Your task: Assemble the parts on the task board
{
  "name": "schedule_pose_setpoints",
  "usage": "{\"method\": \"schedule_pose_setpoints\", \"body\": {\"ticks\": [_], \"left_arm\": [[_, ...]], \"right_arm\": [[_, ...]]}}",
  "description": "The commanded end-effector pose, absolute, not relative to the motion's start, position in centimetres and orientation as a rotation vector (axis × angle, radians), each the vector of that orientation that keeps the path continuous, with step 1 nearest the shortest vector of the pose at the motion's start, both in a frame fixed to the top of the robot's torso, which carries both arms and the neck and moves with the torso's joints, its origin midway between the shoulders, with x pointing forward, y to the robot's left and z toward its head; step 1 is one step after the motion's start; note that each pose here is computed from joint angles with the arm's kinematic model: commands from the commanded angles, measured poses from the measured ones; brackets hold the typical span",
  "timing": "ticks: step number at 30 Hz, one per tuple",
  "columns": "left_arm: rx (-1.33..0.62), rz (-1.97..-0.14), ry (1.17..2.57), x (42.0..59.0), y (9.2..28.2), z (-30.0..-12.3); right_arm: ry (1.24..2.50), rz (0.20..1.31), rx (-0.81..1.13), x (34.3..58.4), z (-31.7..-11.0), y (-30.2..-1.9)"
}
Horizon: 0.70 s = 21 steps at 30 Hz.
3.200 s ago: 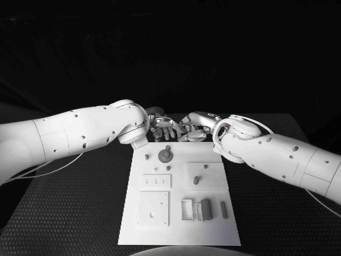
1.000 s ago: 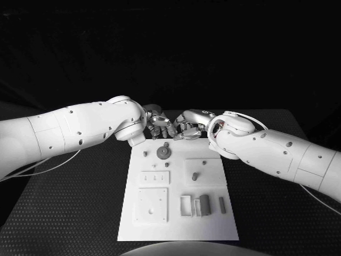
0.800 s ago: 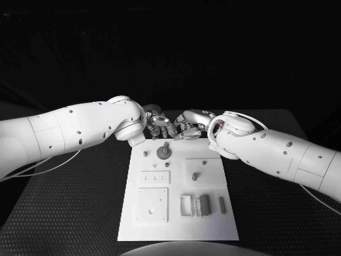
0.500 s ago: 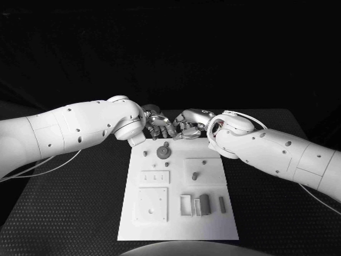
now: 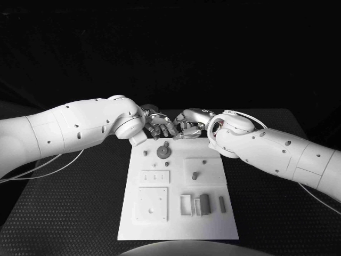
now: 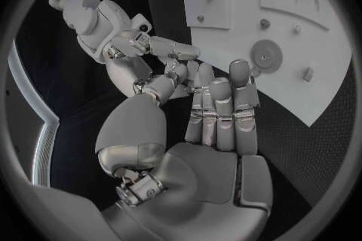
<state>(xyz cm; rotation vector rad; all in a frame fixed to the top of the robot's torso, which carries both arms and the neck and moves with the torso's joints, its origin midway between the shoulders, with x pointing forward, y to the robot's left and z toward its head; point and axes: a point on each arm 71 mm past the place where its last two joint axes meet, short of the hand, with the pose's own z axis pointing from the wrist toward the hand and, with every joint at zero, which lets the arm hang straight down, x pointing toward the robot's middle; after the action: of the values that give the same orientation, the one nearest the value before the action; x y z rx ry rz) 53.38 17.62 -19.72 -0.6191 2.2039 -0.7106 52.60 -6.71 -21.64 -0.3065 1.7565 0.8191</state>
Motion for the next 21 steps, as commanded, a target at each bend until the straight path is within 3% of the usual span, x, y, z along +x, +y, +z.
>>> {"method": "schedule_pose_setpoints", "body": {"ticks": [1,6,13,17,21], "left_arm": [[-0.678,-0.754,2.207,53.3,17.4,-19.7],[-0.691,-0.736,2.210,53.3,17.7,-19.8],[-0.706,-0.651,2.219,53.2,18.9,-20.0],[-0.700,-0.537,2.253,52.1,20.3,-21.7],[-0.679,-0.488,2.252,51.7,20.7,-21.9]], "right_arm": [[1.743,0.808,-0.306,52.8,-21.6,-6.9],[1.728,0.786,-0.285,53.1,-21.6,-8.2],[1.727,0.715,-0.242,53.9,-21.9,-12.2],[1.717,0.669,-0.202,54.4,-21.9,-15.0],[1.707,0.626,-0.138,54.8,-21.9,-18.0]]}}
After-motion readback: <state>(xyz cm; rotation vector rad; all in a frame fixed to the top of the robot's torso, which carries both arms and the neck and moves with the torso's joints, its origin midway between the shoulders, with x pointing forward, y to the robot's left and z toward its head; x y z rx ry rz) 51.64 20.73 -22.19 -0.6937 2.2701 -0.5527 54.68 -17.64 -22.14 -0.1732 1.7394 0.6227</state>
